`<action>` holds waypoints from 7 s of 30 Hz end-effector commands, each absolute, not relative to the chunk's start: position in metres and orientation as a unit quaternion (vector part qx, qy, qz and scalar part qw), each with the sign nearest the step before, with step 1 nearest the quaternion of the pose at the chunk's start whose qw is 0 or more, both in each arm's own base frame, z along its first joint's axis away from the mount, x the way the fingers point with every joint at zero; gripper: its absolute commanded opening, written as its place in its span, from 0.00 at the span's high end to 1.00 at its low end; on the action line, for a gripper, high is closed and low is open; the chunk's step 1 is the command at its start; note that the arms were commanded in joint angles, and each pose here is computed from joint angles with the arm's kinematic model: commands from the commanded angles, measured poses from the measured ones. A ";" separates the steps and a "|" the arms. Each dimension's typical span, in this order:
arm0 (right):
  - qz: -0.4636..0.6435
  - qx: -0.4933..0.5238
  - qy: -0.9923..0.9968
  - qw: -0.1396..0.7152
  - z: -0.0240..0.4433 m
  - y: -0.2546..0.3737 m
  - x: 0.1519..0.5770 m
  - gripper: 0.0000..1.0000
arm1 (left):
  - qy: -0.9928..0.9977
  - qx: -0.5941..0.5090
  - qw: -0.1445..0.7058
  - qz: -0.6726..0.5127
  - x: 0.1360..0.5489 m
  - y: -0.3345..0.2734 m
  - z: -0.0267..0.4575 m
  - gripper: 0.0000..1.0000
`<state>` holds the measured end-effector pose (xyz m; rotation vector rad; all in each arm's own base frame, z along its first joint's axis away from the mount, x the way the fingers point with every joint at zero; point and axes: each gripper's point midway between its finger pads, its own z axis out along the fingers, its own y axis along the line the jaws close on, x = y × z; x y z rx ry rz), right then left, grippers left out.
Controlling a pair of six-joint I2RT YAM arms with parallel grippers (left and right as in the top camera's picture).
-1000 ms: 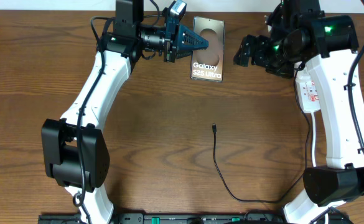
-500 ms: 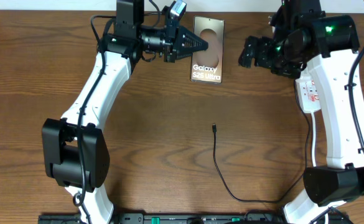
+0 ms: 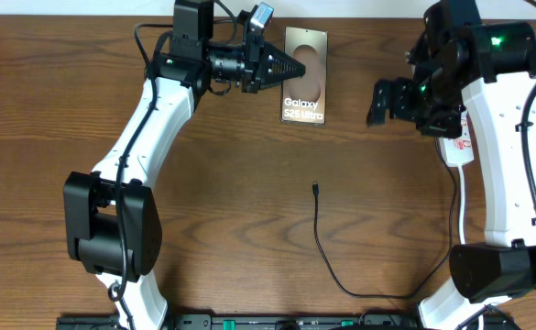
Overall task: Plug charger to phone and switch on socket
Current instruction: 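Move the right gripper down over the black cable's USB-C plug, then lower the right gripper and close it on the cable near the plug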
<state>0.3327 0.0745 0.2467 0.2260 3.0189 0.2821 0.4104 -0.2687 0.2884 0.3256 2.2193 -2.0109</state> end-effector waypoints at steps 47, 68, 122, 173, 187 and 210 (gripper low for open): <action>0.108 0.017 0.993 -0.042 0.077 0.170 0.291 0.25 | 0.751 0.009 0.022 -0.660 0.426 -0.209 0.253 0.93; 0.068 0.021 0.997 0.021 0.032 0.179 0.294 0.42 | 0.750 0.018 0.033 -0.660 0.427 -0.208 0.254 0.93; -0.004 0.028 0.998 0.054 -0.009 0.172 0.268 0.81 | 0.750 0.017 0.032 -0.660 0.427 -0.208 0.253 0.93; 0.012 0.027 0.997 0.075 -0.008 0.180 0.279 0.86 | 0.750 0.017 0.032 -0.660 0.427 -0.208 0.253 0.93; 0.016 0.027 0.996 0.080 -0.008 0.181 0.282 0.86 | 0.750 0.017 0.032 -0.660 0.427 -0.208 0.254 0.93; 0.014 0.027 0.997 0.077 -0.008 0.181 0.280 0.94 | 0.750 0.017 0.032 -0.660 0.427 -0.208 0.254 0.93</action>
